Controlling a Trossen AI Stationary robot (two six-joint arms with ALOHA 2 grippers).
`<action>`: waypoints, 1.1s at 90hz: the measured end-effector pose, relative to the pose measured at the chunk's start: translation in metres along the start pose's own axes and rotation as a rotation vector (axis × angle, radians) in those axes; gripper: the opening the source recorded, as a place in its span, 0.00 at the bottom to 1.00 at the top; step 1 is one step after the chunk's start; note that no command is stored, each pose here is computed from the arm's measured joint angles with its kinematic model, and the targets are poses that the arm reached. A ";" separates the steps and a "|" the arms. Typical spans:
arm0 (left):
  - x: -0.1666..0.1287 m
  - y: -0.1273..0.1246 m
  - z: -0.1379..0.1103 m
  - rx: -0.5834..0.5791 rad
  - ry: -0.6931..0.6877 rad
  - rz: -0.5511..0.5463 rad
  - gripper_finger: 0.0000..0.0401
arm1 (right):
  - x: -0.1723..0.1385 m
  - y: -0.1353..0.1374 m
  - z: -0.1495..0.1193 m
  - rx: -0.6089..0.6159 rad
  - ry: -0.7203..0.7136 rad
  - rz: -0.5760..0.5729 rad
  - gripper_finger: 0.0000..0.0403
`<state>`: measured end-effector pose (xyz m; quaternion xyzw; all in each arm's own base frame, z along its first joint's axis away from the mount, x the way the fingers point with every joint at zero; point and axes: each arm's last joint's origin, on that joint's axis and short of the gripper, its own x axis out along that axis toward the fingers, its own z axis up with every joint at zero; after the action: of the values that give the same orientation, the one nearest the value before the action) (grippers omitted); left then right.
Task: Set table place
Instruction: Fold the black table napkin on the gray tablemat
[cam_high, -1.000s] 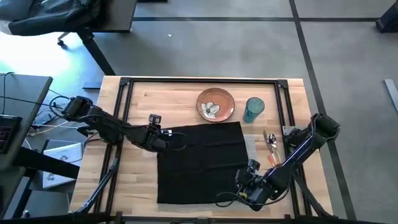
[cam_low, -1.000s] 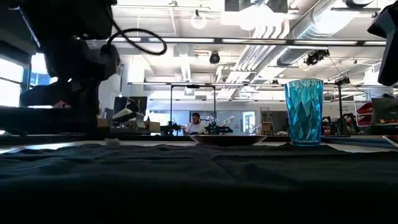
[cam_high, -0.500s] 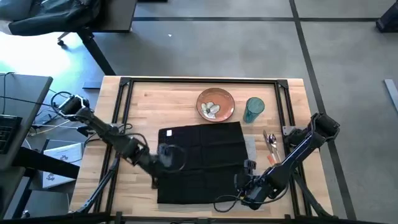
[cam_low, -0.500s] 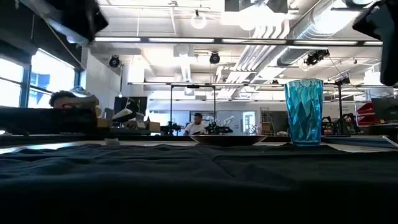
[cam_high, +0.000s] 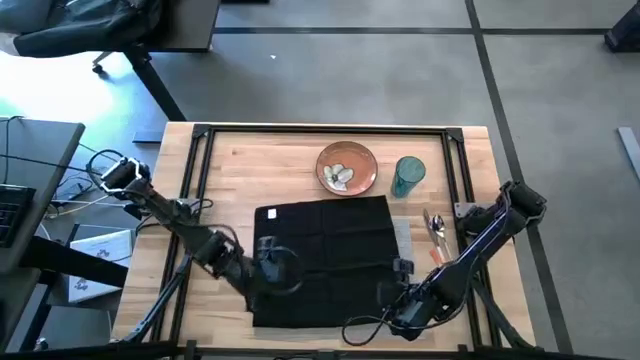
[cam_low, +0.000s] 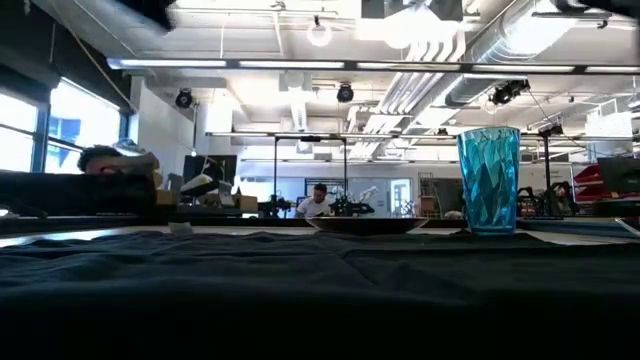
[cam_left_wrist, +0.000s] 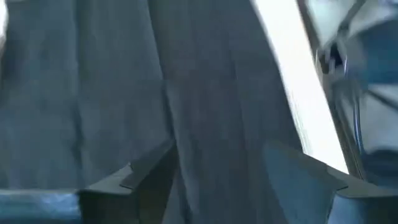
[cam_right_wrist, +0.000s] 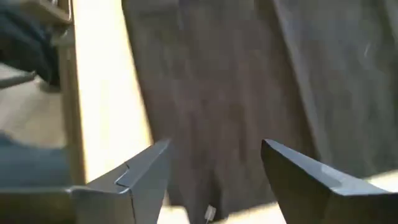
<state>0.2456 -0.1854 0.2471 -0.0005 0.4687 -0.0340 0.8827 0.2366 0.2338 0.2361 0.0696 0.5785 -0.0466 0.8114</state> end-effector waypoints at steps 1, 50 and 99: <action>0.001 -0.001 -0.003 -0.007 0.015 -0.001 0.58 | 0.000 0.000 -0.001 0.008 0.010 -0.001 0.62; 0.051 -0.058 -0.075 -0.064 0.207 0.021 0.57 | 0.064 -0.023 -0.046 0.102 0.241 0.068 0.57; 0.079 -0.060 -0.073 -0.129 0.235 -0.031 0.57 | 0.066 -0.021 -0.043 0.124 0.190 0.107 0.55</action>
<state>0.2255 -0.2477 0.1430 -0.0604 0.5700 -0.0174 0.8193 0.2150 0.2211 0.1585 0.1544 0.6441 -0.0323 0.7485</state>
